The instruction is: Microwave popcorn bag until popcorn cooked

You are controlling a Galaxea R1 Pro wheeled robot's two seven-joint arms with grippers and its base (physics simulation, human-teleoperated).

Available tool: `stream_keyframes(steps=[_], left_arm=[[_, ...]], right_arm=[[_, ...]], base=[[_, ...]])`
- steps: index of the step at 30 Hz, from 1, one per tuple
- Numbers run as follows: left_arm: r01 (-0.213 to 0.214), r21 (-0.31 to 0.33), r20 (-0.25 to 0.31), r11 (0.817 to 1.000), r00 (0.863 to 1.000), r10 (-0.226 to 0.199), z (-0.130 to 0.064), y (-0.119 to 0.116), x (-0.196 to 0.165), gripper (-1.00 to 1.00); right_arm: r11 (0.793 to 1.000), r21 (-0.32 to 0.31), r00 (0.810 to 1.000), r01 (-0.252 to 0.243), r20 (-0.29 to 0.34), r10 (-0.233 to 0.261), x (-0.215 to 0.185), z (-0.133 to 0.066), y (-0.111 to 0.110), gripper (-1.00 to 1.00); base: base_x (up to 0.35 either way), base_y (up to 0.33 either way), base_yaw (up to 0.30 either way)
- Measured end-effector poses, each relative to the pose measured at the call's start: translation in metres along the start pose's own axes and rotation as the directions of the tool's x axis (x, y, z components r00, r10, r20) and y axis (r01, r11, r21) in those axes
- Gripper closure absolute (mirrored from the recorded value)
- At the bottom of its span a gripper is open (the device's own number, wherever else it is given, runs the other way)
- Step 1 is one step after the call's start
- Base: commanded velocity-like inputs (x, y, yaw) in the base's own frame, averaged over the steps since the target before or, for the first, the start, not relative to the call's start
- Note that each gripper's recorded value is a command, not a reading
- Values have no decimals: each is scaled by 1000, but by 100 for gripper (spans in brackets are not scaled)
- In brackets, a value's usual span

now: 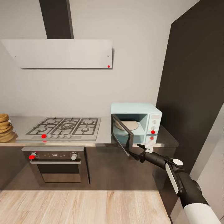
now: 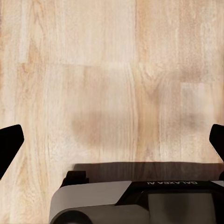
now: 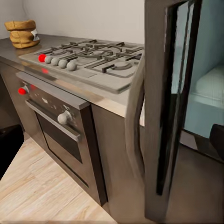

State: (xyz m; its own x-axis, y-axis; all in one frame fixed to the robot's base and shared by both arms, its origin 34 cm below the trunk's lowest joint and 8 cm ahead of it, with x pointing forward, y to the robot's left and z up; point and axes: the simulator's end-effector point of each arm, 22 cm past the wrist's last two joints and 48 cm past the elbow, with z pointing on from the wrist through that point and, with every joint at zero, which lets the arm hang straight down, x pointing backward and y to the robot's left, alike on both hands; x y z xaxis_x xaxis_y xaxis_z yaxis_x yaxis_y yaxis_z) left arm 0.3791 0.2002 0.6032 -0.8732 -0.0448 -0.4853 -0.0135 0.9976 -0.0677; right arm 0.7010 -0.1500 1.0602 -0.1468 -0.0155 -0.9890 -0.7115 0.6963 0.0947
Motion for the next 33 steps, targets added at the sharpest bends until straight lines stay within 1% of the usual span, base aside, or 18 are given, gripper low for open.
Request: stream_keyframes(steps=[9, 11, 15, 16, 19, 20, 21, 22, 23, 25, 28, 30, 31, 32, 33], left_arm=[[1, 0, -1, 1000, 1000, -1, 0, 0, 0, -100], [1, 0, 0, 1000, 1000, -1, 0, 0, 0, -100], [1, -1, 0, 1000, 1000, -1, 0, 1, 0, -100], [1, -1, -1, 1000, 1000, -1, 0, 1, 0, -100], [1, -1, 0, 1000, 1000, -1, 0, 1, 0, -100], [1, -1, 0, 1000, 1000, -1, 0, 1, 0, -100], [1, -1, 0, 1000, 1000, -1, 0, 1, 0, -100], [2, -2, 0, 1000, 1000, -2, 0, 1, 0, -100], [2, -2, -1, 1000, 1000, -2, 0, 1, 0, -100], [2, -2, -1, 1000, 1000, -2, 0, 2, 0, -100], [3, -4, -1, 1000, 1000, -3, 0, 2, 0, -100], [3, -4, -1, 1000, 1000, -3, 0, 2, 0, -100], [3, -4, 0, 1000, 1000, -3, 0, 2, 0, -100], [3, -4, 0, 1000, 1000, -3, 0, 3, 0, -100], [3, -4, 0, 1000, 1000, -3, 0, 2, 0, -100]], right_arm=[[1000, 3, 1000, 1, -1, -1, 0, 0, -1, -100], [1000, 17, 1000, 2, -2, -2, 1, 0, -4, -100], [997, 82, 1000, 4, 1, -4, -2, -2, -20, -100], [993, 117, 1000, 2, 0, -2, -2, -2, -28, -100], [971, 239, 1000, -15, -13, 18, 5, -2, -58, -100], [963, 268, 1000, -20, -17, 25, 7, 0, -66, -100], [960, 280, 999, -22, -19, 28, 7, 1, -70, -100], [950, 311, 999, -29, -29, 40, 6, 9, -84, -100], [947, 319, 998, -37, -33, 50, 5, 16, -94, -100], [945, 325, 998, -43, -31, 56, 2, 28, -107, -100], [938, 343, 997, -49, -31, 64, 3, 40, -122, -100], [939, 340, 997, -54, -31, 68, 2, 47, -121, -100], [943, 329, 997, -57, -30, 71, 1, 54, -115, -100], [949, 311, 997, -59, -31, 72, 2, 63, -105, -100], [959, 277, 997, -56, -38, 70, 3, 77, -87, -100]], base=[[-100, -192, 0], [-17, -32, 0], [-4, -7, 0], [-1, -2, 0], [0, -1, 0], [0, 0, 0], [0, 0, 0], [0, 0, 0], [0, 0, 0], [0, 0, 0], [0, 0, 0], [0, 0, 0], [0, 0, 0], [0, 0, 0], [0, 0, 0]])
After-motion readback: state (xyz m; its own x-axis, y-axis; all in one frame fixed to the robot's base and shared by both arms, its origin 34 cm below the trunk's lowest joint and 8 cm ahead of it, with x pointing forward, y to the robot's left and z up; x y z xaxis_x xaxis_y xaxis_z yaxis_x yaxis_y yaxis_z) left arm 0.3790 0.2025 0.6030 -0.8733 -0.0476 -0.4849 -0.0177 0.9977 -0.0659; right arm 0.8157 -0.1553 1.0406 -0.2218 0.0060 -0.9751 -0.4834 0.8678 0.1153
